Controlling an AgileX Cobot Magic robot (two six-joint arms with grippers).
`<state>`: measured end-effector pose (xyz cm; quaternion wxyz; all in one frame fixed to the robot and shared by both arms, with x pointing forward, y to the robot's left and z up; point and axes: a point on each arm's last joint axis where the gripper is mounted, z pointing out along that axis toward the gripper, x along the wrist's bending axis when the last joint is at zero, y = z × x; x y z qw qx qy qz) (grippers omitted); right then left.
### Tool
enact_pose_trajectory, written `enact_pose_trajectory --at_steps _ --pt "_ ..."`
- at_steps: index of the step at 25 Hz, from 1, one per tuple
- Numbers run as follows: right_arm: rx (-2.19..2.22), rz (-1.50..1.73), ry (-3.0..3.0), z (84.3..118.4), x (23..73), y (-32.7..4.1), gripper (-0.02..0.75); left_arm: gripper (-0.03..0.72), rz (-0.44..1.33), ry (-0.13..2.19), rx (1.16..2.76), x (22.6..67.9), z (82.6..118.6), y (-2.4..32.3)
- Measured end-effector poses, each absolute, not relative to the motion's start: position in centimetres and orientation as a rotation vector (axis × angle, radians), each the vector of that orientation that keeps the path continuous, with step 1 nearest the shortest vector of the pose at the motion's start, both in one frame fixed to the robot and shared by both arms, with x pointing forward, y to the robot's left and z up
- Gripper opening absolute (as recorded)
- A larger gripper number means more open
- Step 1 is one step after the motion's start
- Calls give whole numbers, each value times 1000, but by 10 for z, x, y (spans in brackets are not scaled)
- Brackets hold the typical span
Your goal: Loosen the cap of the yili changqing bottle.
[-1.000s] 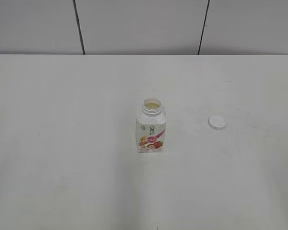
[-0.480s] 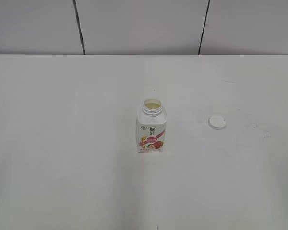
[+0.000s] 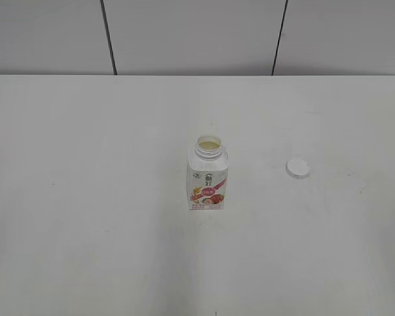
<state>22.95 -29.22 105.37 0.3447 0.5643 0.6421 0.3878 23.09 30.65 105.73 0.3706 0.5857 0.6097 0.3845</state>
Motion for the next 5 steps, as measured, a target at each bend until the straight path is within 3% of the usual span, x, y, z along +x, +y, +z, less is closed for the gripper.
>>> enact_pose_trajectory --at_steps 5 --pt "1465 1007 1668 1054 230 -292 587 523 987 1565 1502 231 1057 307"
